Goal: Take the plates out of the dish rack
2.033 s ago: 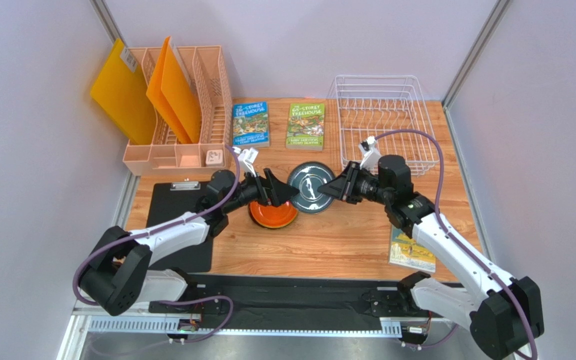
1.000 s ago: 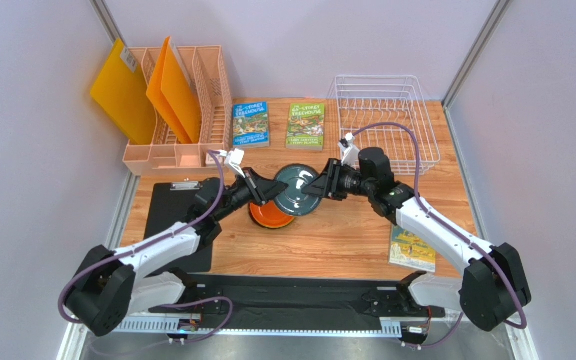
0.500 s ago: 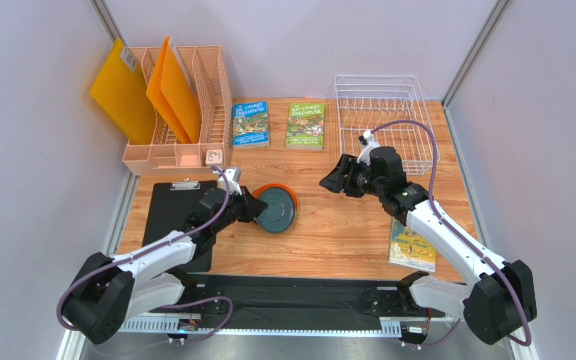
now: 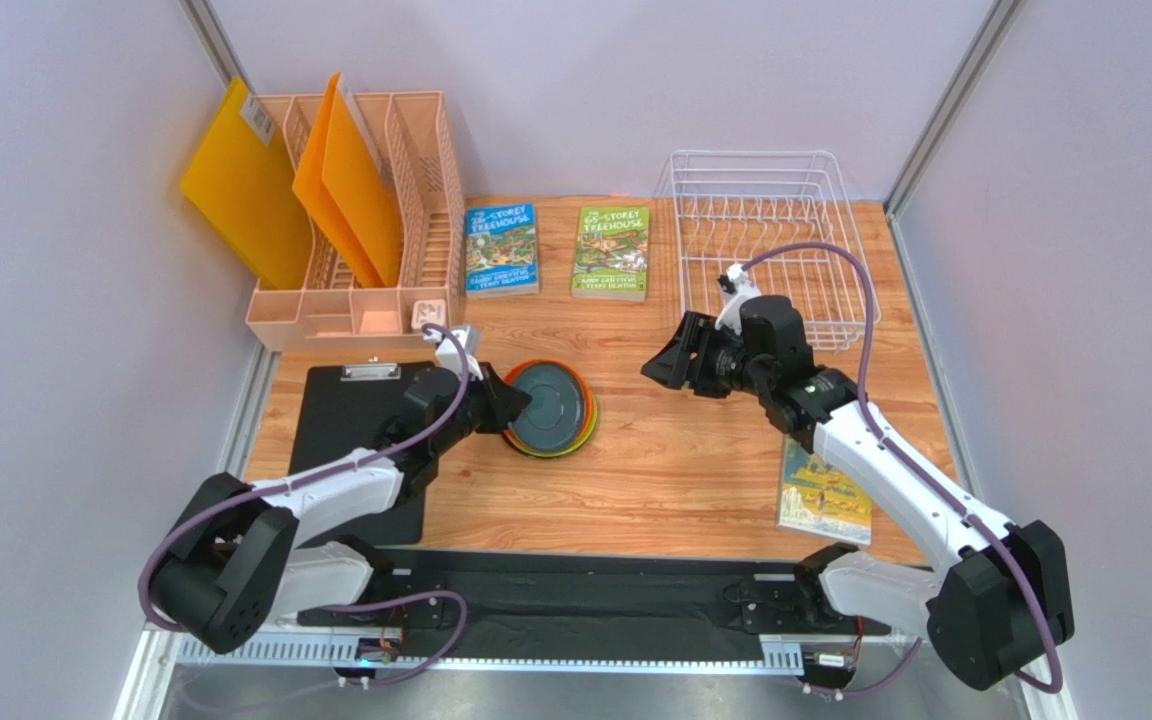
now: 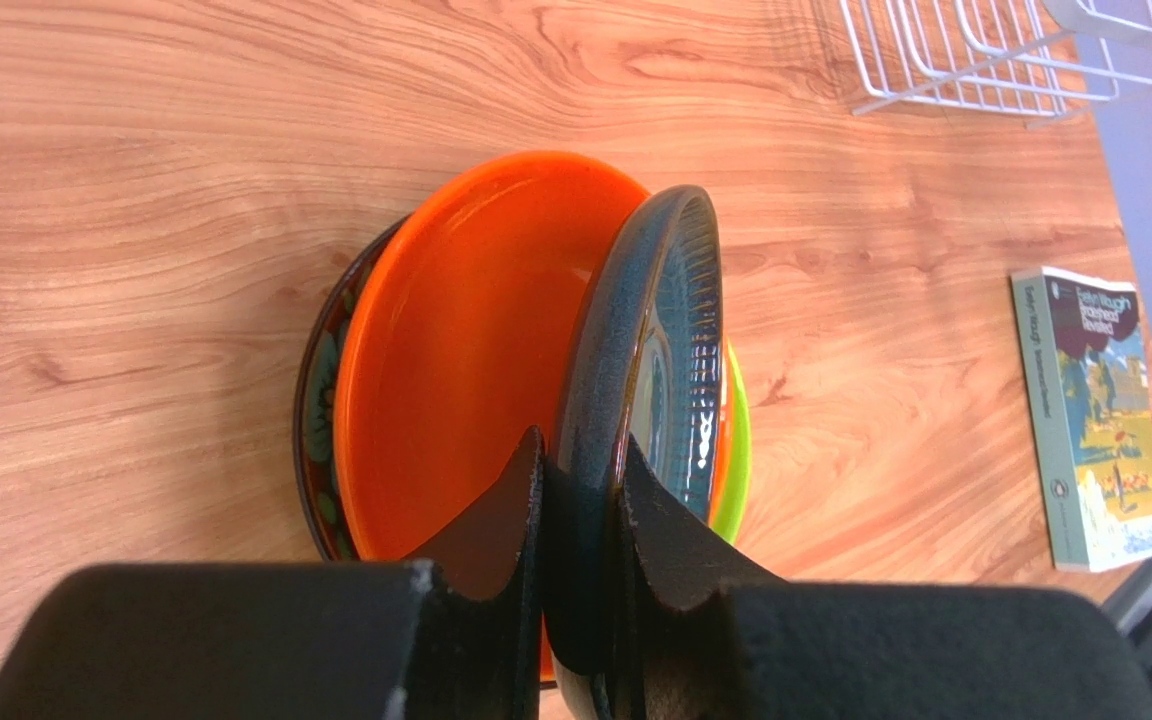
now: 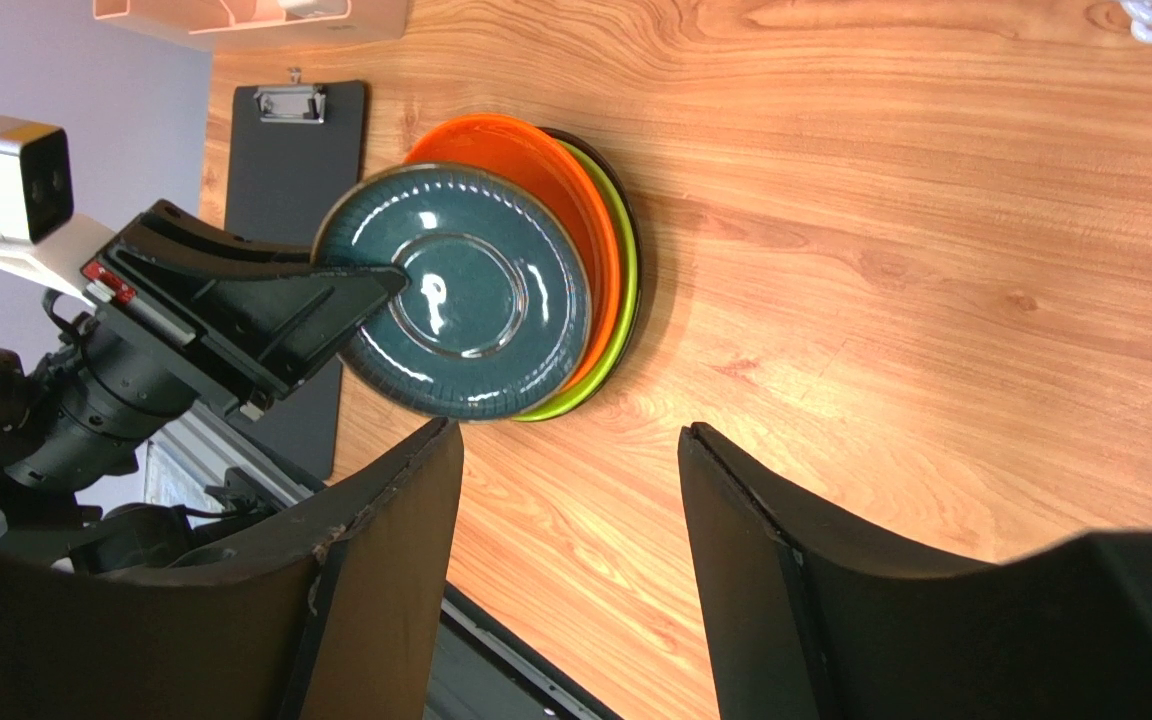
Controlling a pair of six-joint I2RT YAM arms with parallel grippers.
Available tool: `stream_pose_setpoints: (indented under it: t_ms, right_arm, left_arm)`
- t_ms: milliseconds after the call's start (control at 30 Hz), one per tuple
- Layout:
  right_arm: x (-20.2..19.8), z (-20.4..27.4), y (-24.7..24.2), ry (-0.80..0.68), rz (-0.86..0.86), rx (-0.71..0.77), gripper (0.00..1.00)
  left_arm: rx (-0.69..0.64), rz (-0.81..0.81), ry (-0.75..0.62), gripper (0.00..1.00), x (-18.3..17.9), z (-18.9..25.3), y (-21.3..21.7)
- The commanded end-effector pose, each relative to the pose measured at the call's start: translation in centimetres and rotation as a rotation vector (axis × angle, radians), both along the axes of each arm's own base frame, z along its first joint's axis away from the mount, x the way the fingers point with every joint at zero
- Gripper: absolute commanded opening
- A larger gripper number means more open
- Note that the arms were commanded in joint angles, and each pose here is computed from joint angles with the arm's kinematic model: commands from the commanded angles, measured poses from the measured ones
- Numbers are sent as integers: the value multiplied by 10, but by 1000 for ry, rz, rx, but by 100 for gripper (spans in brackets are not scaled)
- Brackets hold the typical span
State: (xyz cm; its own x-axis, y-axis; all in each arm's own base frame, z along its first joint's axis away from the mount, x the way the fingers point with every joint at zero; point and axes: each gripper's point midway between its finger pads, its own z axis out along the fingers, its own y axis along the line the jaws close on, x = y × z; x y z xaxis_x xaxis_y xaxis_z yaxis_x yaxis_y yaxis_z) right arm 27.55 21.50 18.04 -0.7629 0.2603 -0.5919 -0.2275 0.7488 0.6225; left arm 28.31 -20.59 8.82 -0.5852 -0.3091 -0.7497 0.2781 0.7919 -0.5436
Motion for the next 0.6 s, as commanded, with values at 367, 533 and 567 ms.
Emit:
stream_pose_setpoints:
  t_ms: [367,533,567]
  right_arm:
    - [4,-4,0,-17,8,-12,61]
    - [3,-6,-4,-16,-2,-26,61]
    - [4,-6,-5,-15,-6,-29,61]
  left_arm:
    - [-69,-8,-5,21,24,12,-18]
    - [-7,40,29,43,18,3,-3]
    - [8,67,27,46,20,2,2]
